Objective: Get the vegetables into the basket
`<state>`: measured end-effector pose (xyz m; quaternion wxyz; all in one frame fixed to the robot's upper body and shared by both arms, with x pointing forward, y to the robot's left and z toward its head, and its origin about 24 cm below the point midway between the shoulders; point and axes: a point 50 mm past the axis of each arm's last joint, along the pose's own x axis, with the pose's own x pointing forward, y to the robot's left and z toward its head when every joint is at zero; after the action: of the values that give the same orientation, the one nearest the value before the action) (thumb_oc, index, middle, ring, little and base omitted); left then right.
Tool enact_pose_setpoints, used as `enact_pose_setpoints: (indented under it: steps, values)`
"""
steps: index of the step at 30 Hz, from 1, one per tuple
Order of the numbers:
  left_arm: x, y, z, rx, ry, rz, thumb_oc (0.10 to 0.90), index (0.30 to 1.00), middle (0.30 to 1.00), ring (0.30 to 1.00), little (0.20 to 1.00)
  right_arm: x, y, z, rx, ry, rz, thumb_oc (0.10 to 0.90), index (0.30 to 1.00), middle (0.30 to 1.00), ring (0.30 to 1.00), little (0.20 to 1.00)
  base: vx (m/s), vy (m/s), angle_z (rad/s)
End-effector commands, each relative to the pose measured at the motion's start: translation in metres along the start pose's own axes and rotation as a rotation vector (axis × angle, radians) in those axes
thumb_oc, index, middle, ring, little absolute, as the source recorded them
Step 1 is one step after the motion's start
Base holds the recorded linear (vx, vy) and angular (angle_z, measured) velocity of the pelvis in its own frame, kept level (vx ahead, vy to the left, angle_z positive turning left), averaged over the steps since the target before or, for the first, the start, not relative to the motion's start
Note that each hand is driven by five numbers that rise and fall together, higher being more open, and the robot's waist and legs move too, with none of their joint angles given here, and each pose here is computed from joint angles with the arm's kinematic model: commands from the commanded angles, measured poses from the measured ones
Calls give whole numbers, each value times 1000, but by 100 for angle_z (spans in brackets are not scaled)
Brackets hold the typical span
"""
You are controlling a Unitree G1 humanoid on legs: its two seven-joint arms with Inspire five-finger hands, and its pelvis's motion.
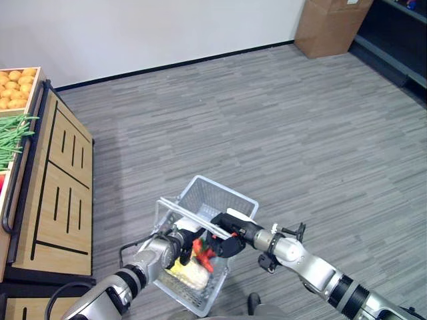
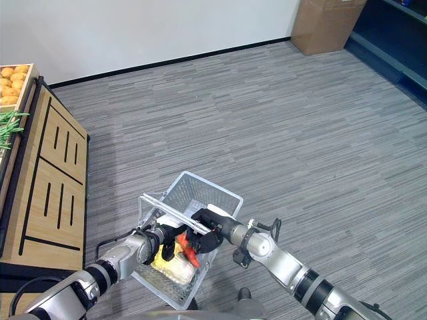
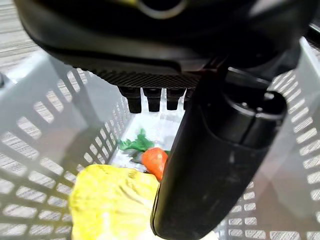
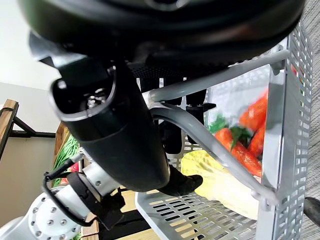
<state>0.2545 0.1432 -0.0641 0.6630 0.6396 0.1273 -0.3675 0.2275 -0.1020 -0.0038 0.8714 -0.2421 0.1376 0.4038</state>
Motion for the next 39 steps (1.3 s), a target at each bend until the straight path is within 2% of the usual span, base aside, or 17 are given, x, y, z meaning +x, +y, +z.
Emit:
enact_pose_setpoints:
  steps: [1,5,6,8,10,17,21,23,26,30,31,33,34,35,36,37,39]
  values:
    - [7,44,14,57,-82,122,900,1000,1000,1000,1000,7,-11,76,-15,-410,-52,400,300,300,300,300,-32,3,0]
    - [4,45,12,44,-84,124,900,1000,1000,1000,1000,9,-12,53,-10,-312,-77,400,300,300,300,300,-4,4,4]
    - [-5,42,-9,26,-29,142,900,1000,1000,1000,1000,7,-19,29,-42,-195,-118,400,300,300,300,300,7,7,4]
    - [-12,43,-6,15,-78,123,900,1000,1000,1000,1000,5,-19,13,-84,-125,-143,400,300,300,300,300,6,4,9]
    - [-16,35,-4,-117,-100,116,900,1000,1000,1000,1000,-2,-17,-34,9,60,-229,400,300,300,300,300,-4,-8,20]
    - [-18,17,-15,-195,-45,82,900,1000,1000,1000,1000,-17,-21,-88,79,299,-351,400,300,300,300,300,5,-2,8]
    - [-22,-14,-30,-306,50,26,900,1000,1000,1000,1000,-47,-32,-128,148,482,-488,400,300,300,300,300,0,0,0]
    - [-19,-13,-40,-406,120,55,900,1000,1000,1000,1000,-65,-35,-148,192,576,-559,400,300,300,300,300,-3,1,4]
    - [-31,-45,-66,-557,281,23,900,1000,1000,1000,1000,-103,-30,-181,260,767,-628,400,300,300,300,300,33,12,13]
    - [-41,-68,-81,-679,405,17,900,1000,1000,1000,1000,-124,-19,-199,308,889,-650,400,300,300,300,300,4,-6,10]
    - [-46,-86,-85,-809,492,16,900,1000,1000,1000,1000,-135,-9,-209,364,961,-668,400,300,300,300,300,0,0,0]
    - [-48,-95,-85,-874,526,10,900,1000,1000,1000,1000,-138,-3,-213,384,988,-662,400,300,300,300,300,3,-13,3]
    - [-55,-119,-84,-1122,633,24,900,1000,1000,1000,1000,-144,12,-220,442,1048,-650,400,300,300,300,300,5,-25,4]
    - [-59,-133,-80,-1253,677,7,900,1000,1000,1000,1000,-145,19,-222,478,1063,-644,400,300,300,300,300,5,-25,5]
    - [-59,-133,-80,-1253,677,7,900,1000,1000,1000,1000,-145,19,-222,477,1063,-644,400,300,300,300,300,8,-30,2]
    - [-67,-156,-72,-1409,755,-30,900,1000,1000,1000,1000,-145,32,-224,532,1092,-632,400,300,300,300,300,24,-34,0]
    - [-73,-168,-68,-1380,796,-78,900,1000,1000,1000,1000,-144,47,-226,582,1116,-611,400,300,300,300,300,32,-31,2]
